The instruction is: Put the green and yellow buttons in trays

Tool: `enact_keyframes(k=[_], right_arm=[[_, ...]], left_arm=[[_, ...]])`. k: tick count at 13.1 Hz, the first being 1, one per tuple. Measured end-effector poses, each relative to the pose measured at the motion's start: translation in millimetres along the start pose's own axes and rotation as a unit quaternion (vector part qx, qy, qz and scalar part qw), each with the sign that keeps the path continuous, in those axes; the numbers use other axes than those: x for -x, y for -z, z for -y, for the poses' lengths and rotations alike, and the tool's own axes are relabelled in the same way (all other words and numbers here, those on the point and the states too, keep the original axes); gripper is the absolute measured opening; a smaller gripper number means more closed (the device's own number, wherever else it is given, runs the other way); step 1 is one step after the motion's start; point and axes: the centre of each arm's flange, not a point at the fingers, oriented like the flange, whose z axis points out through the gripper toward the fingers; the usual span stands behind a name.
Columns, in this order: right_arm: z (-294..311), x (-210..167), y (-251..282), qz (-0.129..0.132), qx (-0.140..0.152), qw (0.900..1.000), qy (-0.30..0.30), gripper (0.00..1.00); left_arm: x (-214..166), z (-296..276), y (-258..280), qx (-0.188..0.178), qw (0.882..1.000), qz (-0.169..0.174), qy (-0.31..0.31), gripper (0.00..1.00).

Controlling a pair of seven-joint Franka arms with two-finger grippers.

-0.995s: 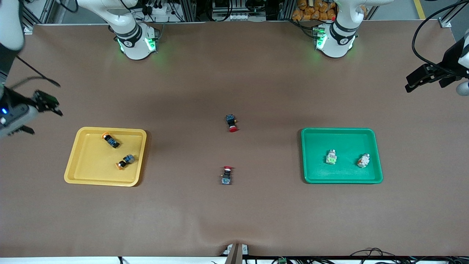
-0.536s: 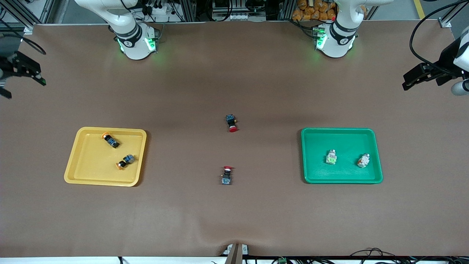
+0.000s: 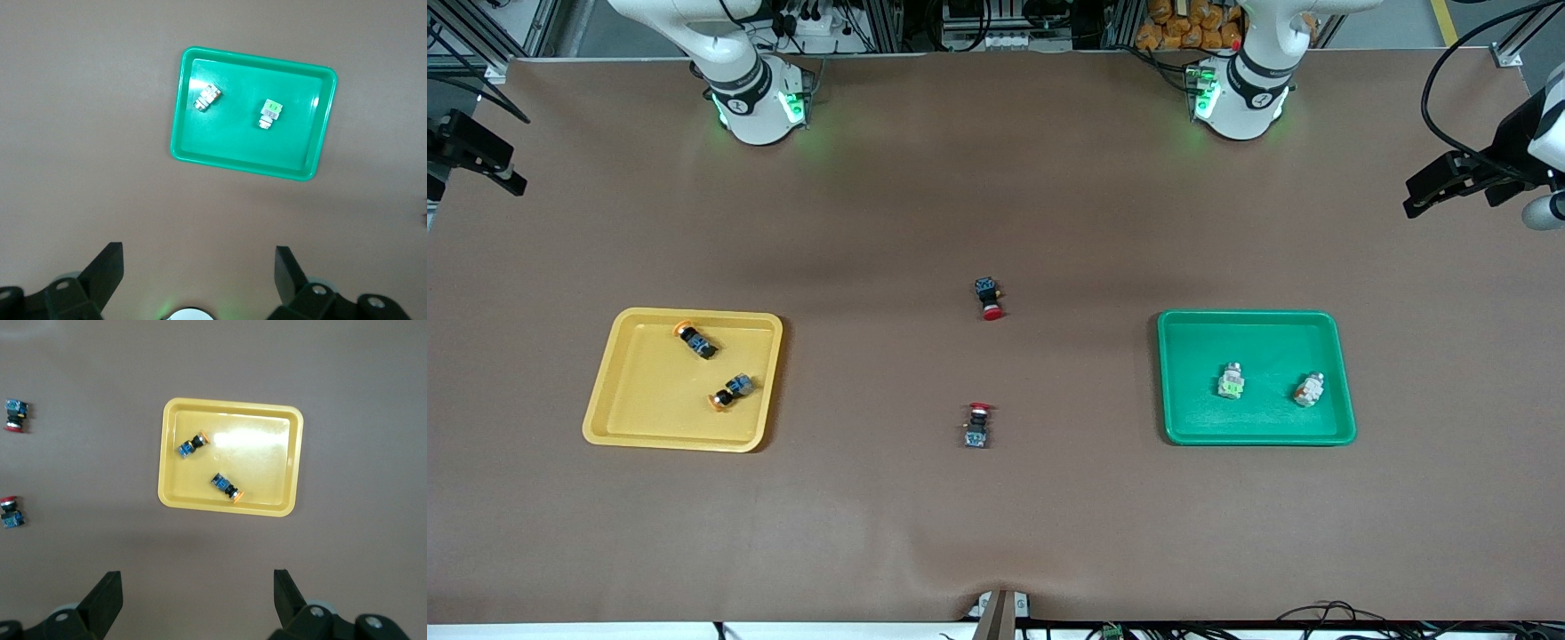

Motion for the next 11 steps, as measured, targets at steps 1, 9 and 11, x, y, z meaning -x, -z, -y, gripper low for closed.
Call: enact_keyframes(k=[1, 9, 11], right_arm=[[0.0, -1.3, 2.4, -0.003, 0.001, 1.0, -0.003, 1.0], [-0.3, -11.3, -24.6, 0.053, -0.016, 0.994, -0.091, 1.0], [-0.7, -22.4, -30.5, 0.056, -0.015, 0.994, -0.091, 1.0]], left_arm=[[0.3, -0.2, 0.7, 0.0, 1.0, -0.001, -0.001, 1.0], [1.4, -5.7, 10.5, 0.002, 1.0, -0.011, -0.008, 1.0], [2.9, -12.3, 10.3, 0.001, 1.0, -0.01, -0.015, 1.0]])
